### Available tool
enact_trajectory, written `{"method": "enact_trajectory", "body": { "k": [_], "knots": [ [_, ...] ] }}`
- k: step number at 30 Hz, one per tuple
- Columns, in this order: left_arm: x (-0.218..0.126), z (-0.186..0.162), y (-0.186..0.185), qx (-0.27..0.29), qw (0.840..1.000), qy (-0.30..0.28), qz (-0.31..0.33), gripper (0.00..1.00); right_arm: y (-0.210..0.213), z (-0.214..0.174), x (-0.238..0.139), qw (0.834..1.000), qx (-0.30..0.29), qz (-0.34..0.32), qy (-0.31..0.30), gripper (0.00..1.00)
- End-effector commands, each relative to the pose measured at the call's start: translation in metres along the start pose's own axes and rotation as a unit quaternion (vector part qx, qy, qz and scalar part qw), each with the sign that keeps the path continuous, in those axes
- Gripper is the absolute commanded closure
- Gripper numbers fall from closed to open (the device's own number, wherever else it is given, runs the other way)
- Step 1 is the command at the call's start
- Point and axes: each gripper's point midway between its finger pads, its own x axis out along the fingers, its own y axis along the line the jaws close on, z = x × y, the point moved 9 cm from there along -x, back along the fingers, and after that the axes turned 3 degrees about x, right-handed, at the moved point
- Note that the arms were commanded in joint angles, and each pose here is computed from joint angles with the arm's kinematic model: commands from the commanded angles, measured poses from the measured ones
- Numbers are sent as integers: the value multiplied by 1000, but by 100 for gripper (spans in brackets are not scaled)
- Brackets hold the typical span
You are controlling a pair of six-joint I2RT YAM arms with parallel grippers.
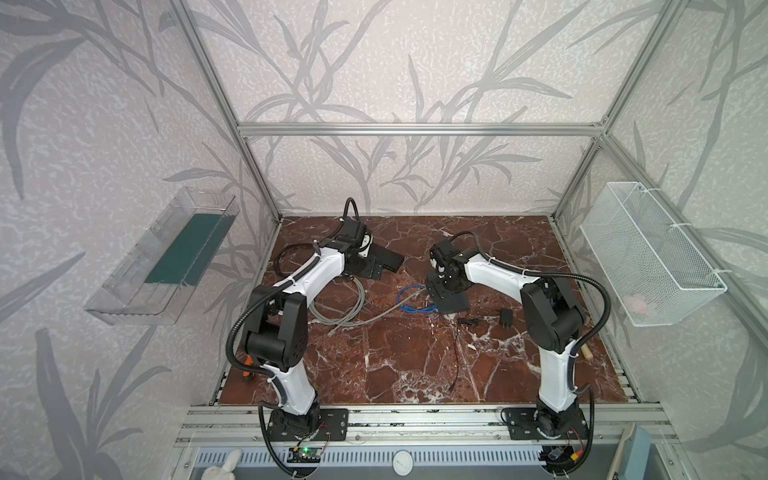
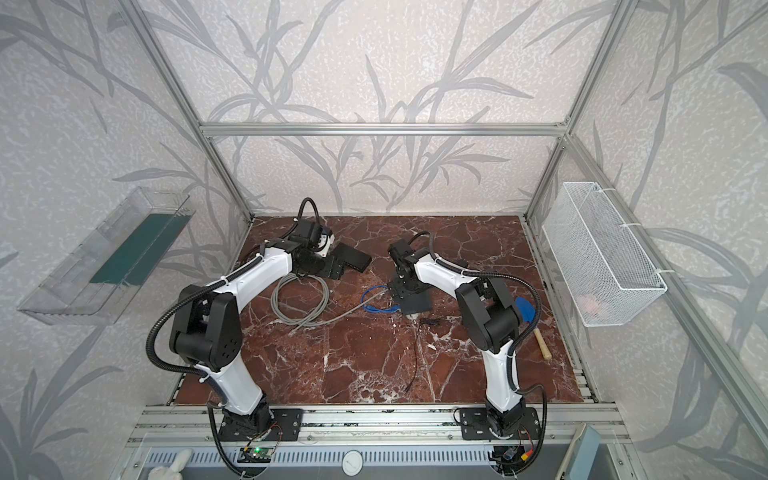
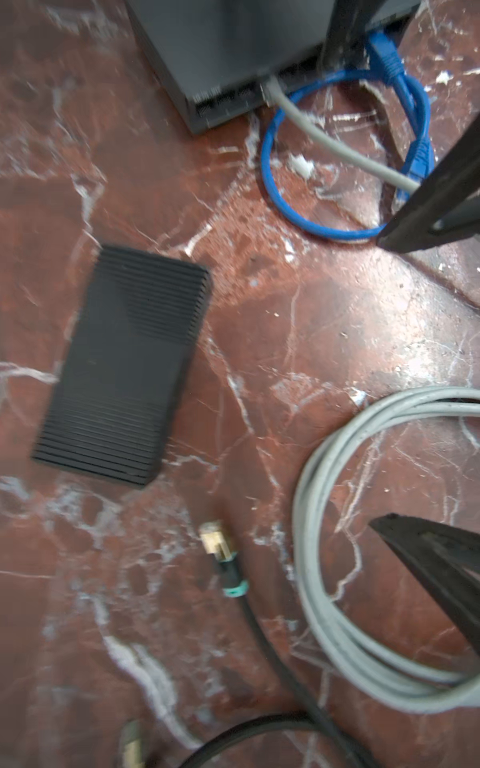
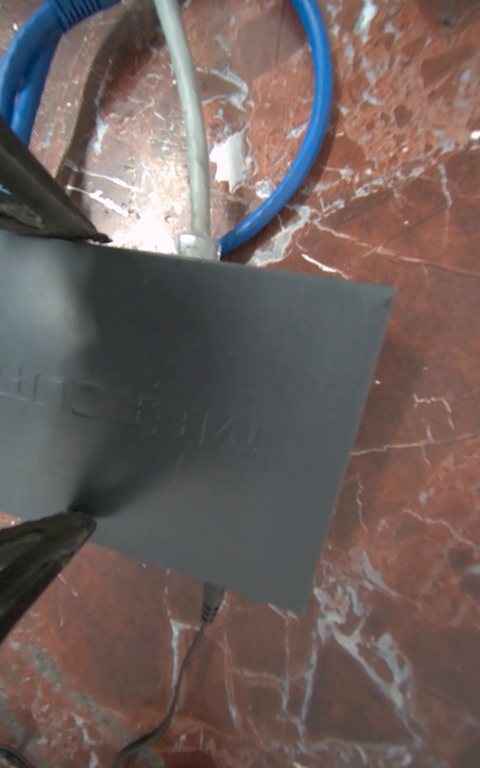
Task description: Insert the plug into the switch port
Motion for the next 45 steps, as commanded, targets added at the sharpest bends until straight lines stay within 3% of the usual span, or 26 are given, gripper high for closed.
{"method": "enact_trajectory", "body": {
  "k": [1,10,18,27,40,45],
  "knots": [
    [-5,-7,4,-35,999,-8,22,1,-10,-22,29,997,-3,-30,73,1],
    [15,-43,-3,-51,997,56,-17,20,-51,-3,34,998,12,-7,57,10],
    [22,-59,-17,-65,992,85,-60,29,-67,33,40,999,21,19,32,11],
    [34,-74,-40,-70,978,129,-149,40,-90,54,48,999,9,-13,44,10],
    [23,-74,-89,-37,929,173,-324,43,-101,76,51,1000,0,-9,25,9],
    [6,-72,-103,-18,905,166,-391,49,-100,79,49,1000,0,0,20,8]
  ]
}}
